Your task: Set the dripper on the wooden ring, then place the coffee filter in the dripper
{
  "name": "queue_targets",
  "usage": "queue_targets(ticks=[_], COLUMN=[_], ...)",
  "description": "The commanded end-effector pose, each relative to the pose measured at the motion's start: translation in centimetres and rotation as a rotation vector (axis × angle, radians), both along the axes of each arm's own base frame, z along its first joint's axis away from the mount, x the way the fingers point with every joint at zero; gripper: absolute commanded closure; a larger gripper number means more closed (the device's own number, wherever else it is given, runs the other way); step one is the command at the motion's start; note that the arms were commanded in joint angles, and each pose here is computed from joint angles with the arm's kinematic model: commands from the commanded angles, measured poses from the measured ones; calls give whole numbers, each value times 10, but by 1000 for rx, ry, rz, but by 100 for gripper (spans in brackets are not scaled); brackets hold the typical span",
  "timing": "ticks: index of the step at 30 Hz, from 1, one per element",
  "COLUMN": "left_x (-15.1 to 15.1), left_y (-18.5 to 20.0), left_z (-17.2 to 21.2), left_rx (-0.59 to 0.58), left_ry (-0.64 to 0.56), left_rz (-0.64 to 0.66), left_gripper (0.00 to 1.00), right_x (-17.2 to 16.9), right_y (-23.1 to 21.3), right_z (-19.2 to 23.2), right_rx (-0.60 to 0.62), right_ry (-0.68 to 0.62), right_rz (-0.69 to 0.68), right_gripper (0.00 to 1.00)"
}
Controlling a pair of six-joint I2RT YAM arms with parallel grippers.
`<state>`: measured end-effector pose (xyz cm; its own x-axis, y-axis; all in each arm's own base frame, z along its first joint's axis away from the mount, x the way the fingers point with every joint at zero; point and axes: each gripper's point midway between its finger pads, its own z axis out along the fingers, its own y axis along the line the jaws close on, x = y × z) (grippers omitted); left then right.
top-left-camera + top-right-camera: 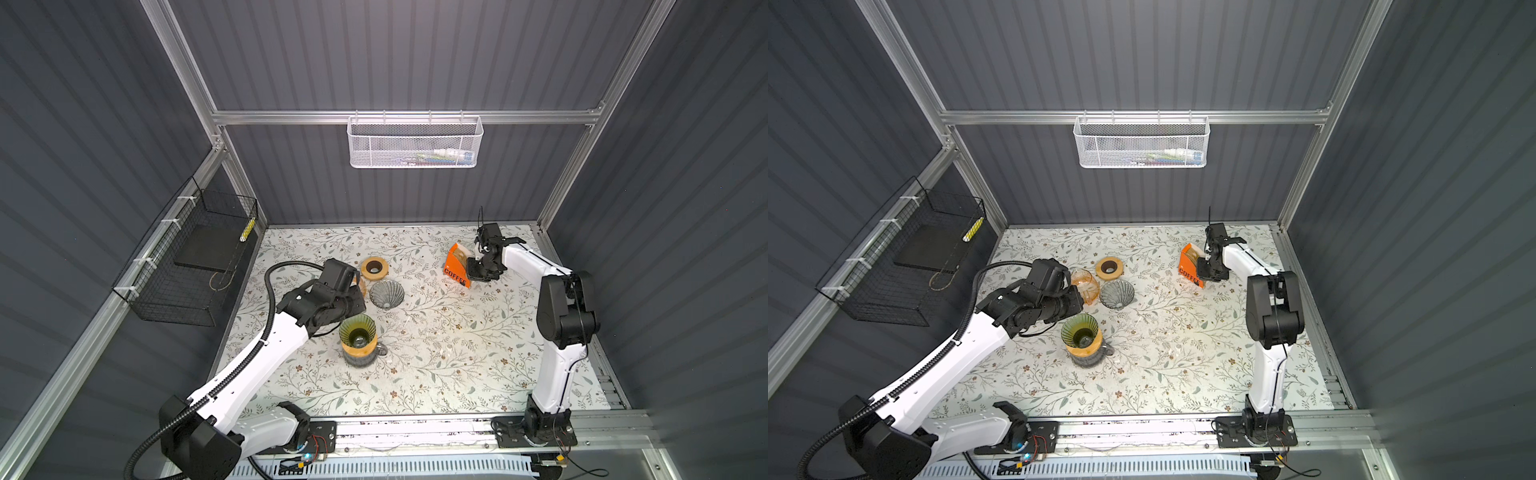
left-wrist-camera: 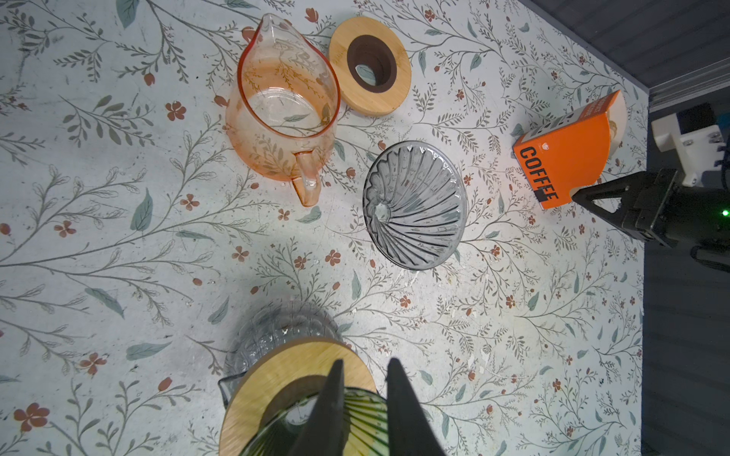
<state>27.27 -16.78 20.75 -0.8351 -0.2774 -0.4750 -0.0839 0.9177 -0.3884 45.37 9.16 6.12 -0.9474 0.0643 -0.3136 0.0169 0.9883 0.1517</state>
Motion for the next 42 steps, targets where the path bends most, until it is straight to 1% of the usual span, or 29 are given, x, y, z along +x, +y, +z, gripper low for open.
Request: queue_targets(ticks=[1,26,28,31,32,42], left_x=[-2,-2,-3,-3,-3,-3], left_y=[2,3,3,3,3,3], left_z=[0,1,1,2,2,3], left_rx=[4,6,6,3,3,1], left_ry=[2,-1,-1,-4,-3,-4], left_rz=[7,8,10,10,9,11], left_gripper=[79,79,78,79,79,78], right_x=[1,5,5,5,5,-7], right_y=[4,2,2,3,3,-4], right_z=[-1,-9,-9,-9,-8,8], right_rx=[2,-26,-28,-29,-28,-44], right_ry=[10,18,18,18,18,-14], right_rz=[5,-7,-5,-5,-6,-18], right_gripper=[79,81,84,98,100,100])
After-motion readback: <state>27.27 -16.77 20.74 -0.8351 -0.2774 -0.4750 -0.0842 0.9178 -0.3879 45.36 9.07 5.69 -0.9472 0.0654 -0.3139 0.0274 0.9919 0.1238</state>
